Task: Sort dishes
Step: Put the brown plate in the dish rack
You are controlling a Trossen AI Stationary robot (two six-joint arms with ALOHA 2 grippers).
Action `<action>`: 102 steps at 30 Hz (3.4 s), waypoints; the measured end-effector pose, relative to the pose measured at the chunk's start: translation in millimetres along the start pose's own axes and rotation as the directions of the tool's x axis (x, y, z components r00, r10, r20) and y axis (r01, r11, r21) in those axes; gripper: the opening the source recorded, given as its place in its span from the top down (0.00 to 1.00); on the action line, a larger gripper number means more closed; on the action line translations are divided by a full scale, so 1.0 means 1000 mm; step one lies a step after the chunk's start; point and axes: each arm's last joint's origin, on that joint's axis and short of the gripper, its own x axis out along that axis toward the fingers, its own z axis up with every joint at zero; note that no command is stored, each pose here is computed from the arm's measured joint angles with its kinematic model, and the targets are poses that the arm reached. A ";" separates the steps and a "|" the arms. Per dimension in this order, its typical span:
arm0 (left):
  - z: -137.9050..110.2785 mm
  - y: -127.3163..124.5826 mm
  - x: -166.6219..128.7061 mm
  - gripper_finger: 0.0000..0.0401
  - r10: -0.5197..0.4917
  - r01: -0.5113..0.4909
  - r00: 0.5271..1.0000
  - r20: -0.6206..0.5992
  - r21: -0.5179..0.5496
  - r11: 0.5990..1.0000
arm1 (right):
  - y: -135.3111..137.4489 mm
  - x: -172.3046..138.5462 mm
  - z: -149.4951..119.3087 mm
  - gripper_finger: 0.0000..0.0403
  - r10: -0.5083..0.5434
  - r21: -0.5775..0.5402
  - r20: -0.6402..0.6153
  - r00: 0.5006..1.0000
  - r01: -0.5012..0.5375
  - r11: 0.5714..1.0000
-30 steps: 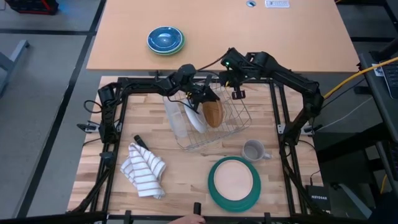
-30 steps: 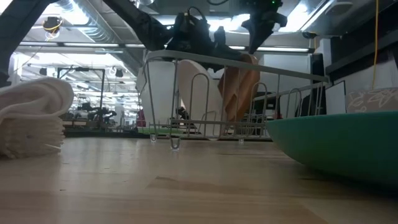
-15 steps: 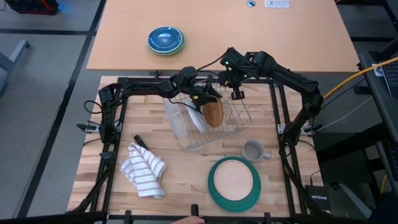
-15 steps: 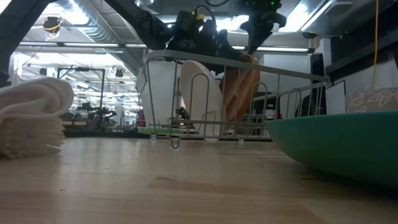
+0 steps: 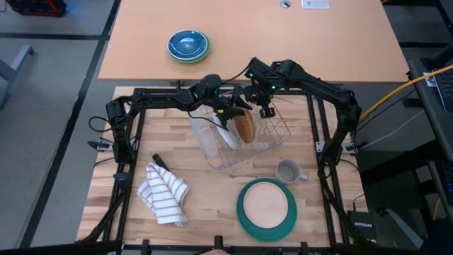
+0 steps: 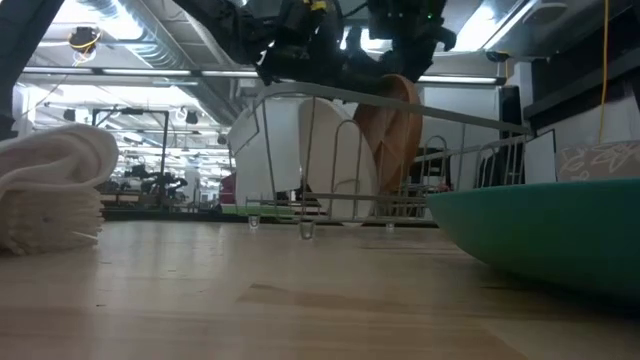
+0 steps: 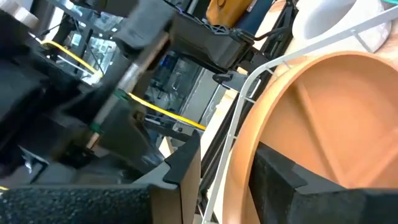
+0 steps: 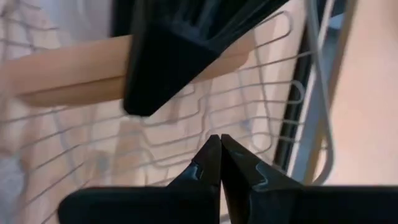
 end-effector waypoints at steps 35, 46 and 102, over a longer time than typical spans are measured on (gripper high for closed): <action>0.006 0.014 -0.001 0.75 -0.128 0.121 0.991 -0.044 -0.148 0.982 | 0.002 -0.001 0.002 0.98 0.069 -0.009 0.067 0.995 -0.069 0.998; 0.009 0.006 -0.001 0.82 -0.210 0.198 0.976 -0.052 -0.177 0.964 | 0.002 -0.001 0.002 0.98 0.071 -0.009 0.065 0.995 -0.071 0.997; 0.036 -0.009 0.009 0.82 -0.329 0.209 0.883 -0.334 -0.347 0.914 | 0.002 -0.001 0.002 0.98 0.071 -0.009 0.066 0.995 -0.071 0.997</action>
